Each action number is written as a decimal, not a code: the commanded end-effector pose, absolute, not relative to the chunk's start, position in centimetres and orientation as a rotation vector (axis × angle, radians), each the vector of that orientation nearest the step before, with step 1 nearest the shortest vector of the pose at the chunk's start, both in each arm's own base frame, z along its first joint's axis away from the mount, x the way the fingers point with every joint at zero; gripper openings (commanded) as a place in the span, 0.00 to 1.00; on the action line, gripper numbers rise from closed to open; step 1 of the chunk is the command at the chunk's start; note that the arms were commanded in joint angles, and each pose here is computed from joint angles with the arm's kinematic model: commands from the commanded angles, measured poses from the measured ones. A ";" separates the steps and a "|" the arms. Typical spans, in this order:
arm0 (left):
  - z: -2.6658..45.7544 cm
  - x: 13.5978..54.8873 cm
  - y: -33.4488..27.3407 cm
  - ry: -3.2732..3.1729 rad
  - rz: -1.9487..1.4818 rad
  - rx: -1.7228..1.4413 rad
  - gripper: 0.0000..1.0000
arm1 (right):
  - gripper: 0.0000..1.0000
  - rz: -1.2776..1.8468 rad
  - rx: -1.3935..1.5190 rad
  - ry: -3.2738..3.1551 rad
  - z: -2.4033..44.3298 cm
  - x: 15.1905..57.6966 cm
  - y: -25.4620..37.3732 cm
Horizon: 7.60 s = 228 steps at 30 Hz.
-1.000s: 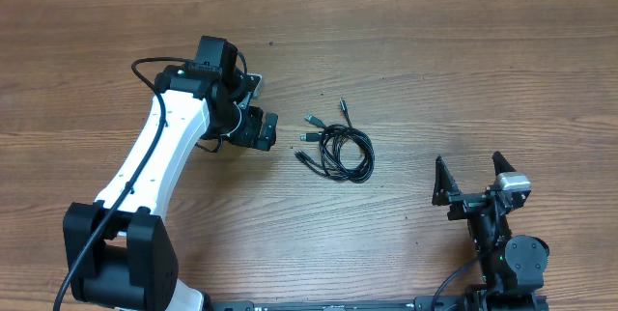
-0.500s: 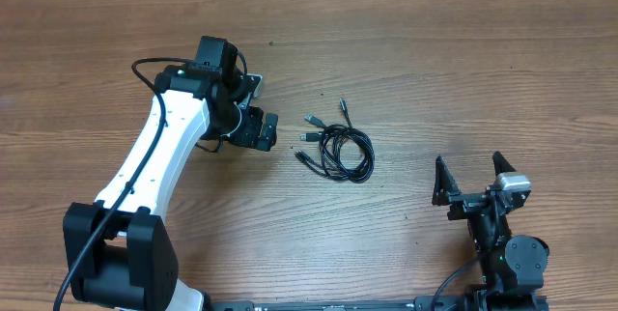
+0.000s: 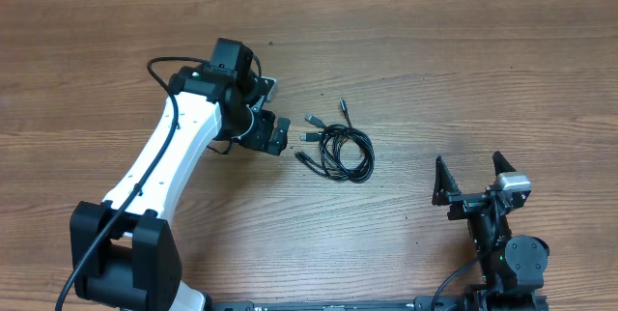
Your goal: Untangle cables
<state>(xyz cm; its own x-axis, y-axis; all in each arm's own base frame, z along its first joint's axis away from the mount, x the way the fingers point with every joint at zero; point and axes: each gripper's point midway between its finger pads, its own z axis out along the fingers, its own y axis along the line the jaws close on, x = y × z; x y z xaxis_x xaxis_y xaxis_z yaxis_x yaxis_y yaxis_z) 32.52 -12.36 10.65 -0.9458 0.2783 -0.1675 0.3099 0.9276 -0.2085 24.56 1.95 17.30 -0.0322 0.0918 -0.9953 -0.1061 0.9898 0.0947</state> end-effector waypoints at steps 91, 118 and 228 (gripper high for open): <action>11.0 32.7 -13.3 2.929 -0.388 0.487 1.00 | 0.71 0.574 -0.459 2.854 2.5 31.0 16.2; 11.2 32.2 -14.2 2.933 -0.473 0.493 1.00 | 0.24 0.451 -0.450 2.910 -0.4 30.9 15.1; 20.3 35.5 -24.5 2.588 -1.517 0.061 1.00 | 0.04 0.610 -0.162 2.130 29.6 39.2 17.0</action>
